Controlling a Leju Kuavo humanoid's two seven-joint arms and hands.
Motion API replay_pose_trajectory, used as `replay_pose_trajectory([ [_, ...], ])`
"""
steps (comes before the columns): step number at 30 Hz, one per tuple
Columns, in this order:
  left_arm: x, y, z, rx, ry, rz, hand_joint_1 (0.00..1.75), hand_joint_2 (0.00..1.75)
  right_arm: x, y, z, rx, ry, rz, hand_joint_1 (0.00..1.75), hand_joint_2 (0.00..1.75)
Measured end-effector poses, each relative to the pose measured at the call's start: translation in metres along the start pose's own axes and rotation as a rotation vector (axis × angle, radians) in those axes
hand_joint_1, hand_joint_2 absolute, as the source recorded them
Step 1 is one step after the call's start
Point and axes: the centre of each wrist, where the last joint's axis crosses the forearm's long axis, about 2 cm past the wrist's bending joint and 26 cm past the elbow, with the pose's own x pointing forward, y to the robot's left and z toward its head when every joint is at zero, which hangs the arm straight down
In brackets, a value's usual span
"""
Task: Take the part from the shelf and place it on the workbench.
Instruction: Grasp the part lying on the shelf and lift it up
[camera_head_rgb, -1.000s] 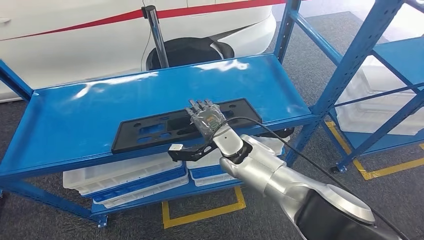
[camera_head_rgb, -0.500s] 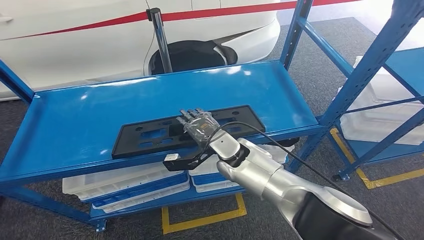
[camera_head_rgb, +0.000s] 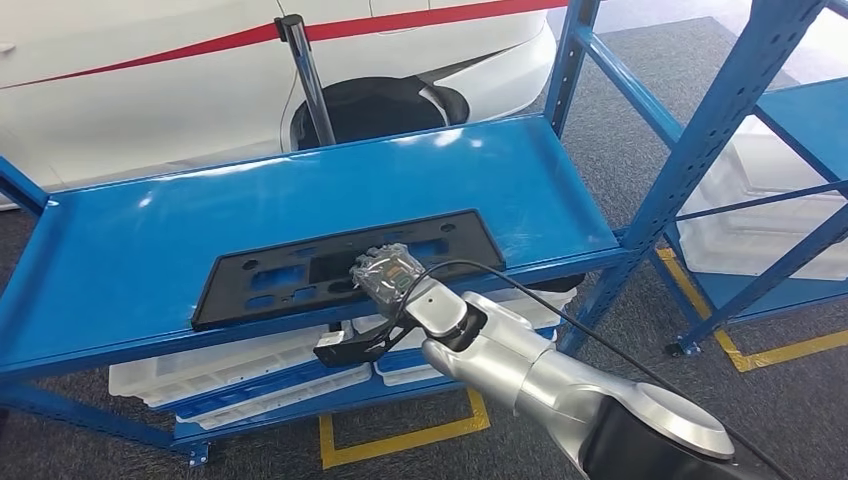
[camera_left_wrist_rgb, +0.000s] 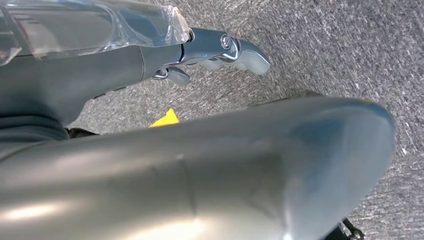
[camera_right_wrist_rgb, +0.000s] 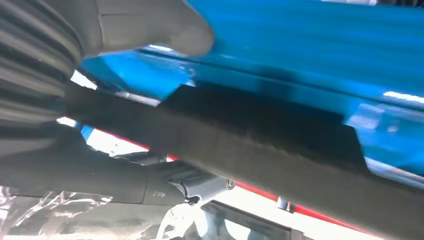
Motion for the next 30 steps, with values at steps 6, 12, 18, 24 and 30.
replay_pose_trajectory([
  [6,-0.0002,-0.0005,0.0001,0.0,0.001,0.0,0.0,0.0,0.0019,-0.0009,-0.0005,-0.008,-0.004,0.002,1.75,1.75],
  [12,-0.0009,-0.001,0.0001,0.001,0.003,0.0,0.0,0.0,0.0027,-0.001,-0.0006,-0.013,-0.007,0.001,1.75,1.75],
  [18,-0.0009,-0.0007,0.0001,0.013,0.002,0.0,0.0,1.75,0.0037,-0.0014,-0.0008,-0.026,-0.002,-0.006,1.75,1.75],
  [24,-0.0004,-0.0012,0.0001,0.023,-0.015,-0.009,0.0,1.75,0.0034,-0.0012,-0.0007,-0.029,0.004,-0.006,1.75,1.75],
  [30,-0.0004,-0.0012,0.0001,0.023,-0.016,-0.009,0.0,1.75,0.0034,-0.0012,-0.0007,-0.029,0.004,-0.006,1.75,1.75],
])
